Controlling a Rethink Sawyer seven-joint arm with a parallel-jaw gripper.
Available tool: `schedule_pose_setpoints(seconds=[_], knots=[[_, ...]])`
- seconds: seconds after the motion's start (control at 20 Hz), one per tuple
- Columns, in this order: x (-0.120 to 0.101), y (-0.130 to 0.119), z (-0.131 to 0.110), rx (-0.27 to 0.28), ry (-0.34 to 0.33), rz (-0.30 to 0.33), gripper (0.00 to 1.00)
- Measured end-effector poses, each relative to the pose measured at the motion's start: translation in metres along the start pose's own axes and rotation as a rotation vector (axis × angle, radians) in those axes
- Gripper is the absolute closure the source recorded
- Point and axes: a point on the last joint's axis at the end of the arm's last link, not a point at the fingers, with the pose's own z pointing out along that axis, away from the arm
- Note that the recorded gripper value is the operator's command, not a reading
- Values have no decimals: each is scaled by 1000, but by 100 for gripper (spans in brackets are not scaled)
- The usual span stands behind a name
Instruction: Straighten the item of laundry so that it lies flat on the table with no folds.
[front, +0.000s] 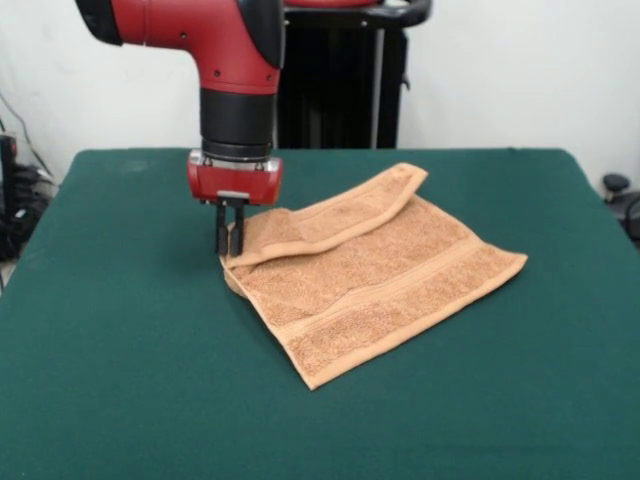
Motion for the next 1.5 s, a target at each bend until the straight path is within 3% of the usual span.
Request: schedule_pose_setpoints(seconds=[0.15,0.2,1.0,1.5], knots=[[0,0,0,1,0,-1,100],[1,-1,0,3,1,-1,0],[2,-4,-4,11,2,0,0],[-5,-5,-28,30,13,23,0]])
